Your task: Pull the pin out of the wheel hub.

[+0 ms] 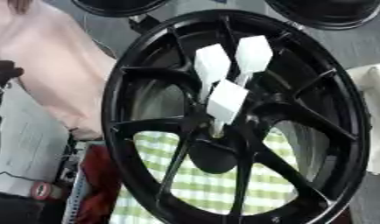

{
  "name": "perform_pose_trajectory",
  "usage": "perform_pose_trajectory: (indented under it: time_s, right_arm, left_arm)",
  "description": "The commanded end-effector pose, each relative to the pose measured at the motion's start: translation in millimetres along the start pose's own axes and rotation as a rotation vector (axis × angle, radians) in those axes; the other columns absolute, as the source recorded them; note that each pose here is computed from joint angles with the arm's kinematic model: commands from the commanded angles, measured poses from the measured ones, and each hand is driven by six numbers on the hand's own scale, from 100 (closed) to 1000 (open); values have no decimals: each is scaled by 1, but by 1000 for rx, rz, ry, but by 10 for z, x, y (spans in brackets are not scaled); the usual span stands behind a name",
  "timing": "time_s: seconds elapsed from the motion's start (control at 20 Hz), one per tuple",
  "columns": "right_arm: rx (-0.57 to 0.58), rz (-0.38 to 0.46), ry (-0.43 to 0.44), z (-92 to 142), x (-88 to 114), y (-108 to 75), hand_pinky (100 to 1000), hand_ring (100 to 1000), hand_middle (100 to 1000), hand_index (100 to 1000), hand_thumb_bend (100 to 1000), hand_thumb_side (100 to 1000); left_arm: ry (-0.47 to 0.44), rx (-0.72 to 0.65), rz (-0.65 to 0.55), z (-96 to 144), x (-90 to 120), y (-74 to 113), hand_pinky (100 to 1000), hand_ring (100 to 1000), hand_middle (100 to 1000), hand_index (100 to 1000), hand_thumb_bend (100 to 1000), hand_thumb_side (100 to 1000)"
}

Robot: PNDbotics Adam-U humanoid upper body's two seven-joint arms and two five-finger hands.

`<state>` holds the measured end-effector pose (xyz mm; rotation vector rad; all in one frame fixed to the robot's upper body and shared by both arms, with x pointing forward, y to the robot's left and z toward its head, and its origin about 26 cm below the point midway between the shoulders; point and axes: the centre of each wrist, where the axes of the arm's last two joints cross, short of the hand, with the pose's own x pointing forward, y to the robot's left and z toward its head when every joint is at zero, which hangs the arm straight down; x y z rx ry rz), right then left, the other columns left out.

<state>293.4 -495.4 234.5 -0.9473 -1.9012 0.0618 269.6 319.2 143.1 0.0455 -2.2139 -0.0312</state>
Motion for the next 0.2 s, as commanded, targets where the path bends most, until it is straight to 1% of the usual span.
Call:
perform_pose_trajectory:
  time_s: [0.05,0.2]
  right_arm:
    - [29,-13,-92,-69,232,-14,888,769,631,682,100,520]
    - [83,-14,-157,-62,361,65,882,765,626,680,100,459]
  left_arm:
    - [-25,-13,-11,-36,62,12,1000,741,670,839,100,787]
    - [-27,-16,-10,-39,62,9,1000,741,670,839,100,787]
